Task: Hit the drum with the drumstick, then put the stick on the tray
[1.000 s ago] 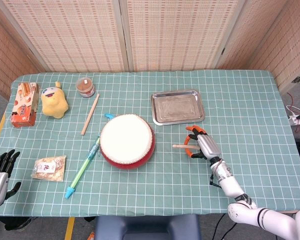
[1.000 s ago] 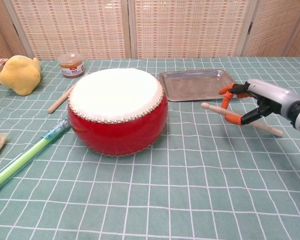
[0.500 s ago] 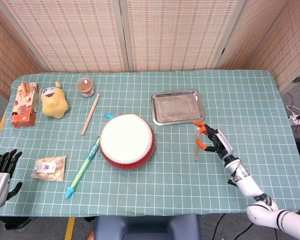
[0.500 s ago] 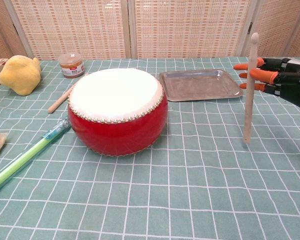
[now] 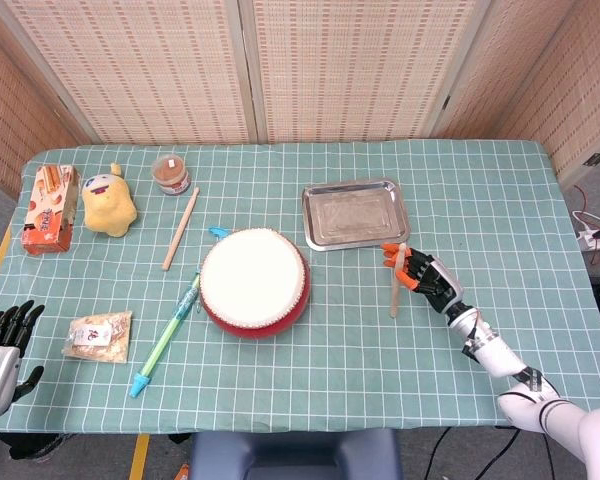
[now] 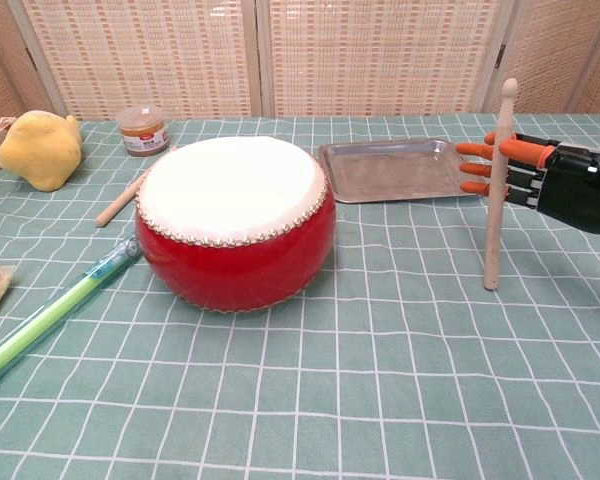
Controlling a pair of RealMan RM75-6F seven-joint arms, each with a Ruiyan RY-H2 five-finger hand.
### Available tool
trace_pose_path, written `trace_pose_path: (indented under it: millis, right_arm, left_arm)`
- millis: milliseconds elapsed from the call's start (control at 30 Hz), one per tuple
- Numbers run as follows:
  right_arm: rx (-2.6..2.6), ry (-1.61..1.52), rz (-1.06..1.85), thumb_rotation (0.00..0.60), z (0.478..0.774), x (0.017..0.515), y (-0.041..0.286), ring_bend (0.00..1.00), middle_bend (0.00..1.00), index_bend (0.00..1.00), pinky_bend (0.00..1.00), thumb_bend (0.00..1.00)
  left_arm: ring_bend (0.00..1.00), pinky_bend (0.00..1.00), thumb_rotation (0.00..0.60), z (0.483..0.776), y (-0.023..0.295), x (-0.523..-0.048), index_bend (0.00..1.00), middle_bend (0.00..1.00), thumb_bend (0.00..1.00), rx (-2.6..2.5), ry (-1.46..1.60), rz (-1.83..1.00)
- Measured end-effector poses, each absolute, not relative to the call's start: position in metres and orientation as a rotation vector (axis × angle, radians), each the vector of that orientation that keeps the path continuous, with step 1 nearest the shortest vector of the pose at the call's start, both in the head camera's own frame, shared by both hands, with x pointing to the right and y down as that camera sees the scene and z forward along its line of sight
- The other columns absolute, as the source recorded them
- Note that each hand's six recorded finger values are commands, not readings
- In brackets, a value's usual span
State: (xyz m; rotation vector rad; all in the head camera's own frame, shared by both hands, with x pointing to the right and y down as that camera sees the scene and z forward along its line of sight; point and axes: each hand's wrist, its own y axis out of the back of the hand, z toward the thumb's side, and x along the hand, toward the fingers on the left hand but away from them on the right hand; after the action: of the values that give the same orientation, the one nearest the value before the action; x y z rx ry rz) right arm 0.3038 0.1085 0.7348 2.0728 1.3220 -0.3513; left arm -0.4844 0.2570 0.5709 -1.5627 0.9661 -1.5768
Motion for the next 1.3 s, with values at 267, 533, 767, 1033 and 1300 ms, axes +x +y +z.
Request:
trace_pose_path:
  millis: [267, 533, 767, 1033, 1300]
  right_arm:
    - [2.066, 1.310, -0.286, 0.600, 0.736, 0.312, 0.108, 0.23, 0.23, 0.42, 0.27, 0.42]
    - [2.092, 1.269, -0.324, 0.600, 0.739, 0.319, 0.121, 0.32, 0.29, 0.46, 0.37, 0.42]
    - [2.100, 1.246, -0.350, 0.600, 0.740, 0.324, 0.133, 0.35, 0.31, 0.47, 0.39, 0.42]
    - [2.119, 1.216, -0.401, 0.600, 0.744, 0.325, 0.148, 0.35, 0.32, 0.50, 0.39, 0.42]
    - [2.123, 1.199, -0.448, 0.600, 0.752, 0.323, 0.160, 0.38, 0.34, 0.52, 0.40, 0.42]
  left_arm:
    - [0.00, 0.02, 0.600, 0.571, 0.257, -0.483, 0.03, 0.00, 0.25, -1.574, 0.963, -1.568]
    - [0.00, 0.02, 0.600, 0.571, 0.259, -0.482, 0.03, 0.00, 0.25, -1.584, 0.964, -1.562]
    - [0.00, 0.02, 0.600, 0.571, 0.259, -0.482, 0.03, 0.00, 0.25, -1.586, 0.964, -1.560]
    - [0.00, 0.02, 0.600, 0.572, 0.261, -0.483, 0.03, 0.00, 0.25, -1.592, 0.964, -1.560]
    - [0.00, 0.02, 0.600, 0.572, 0.261, -0.483, 0.03, 0.00, 0.25, -1.596, 0.967, -1.556]
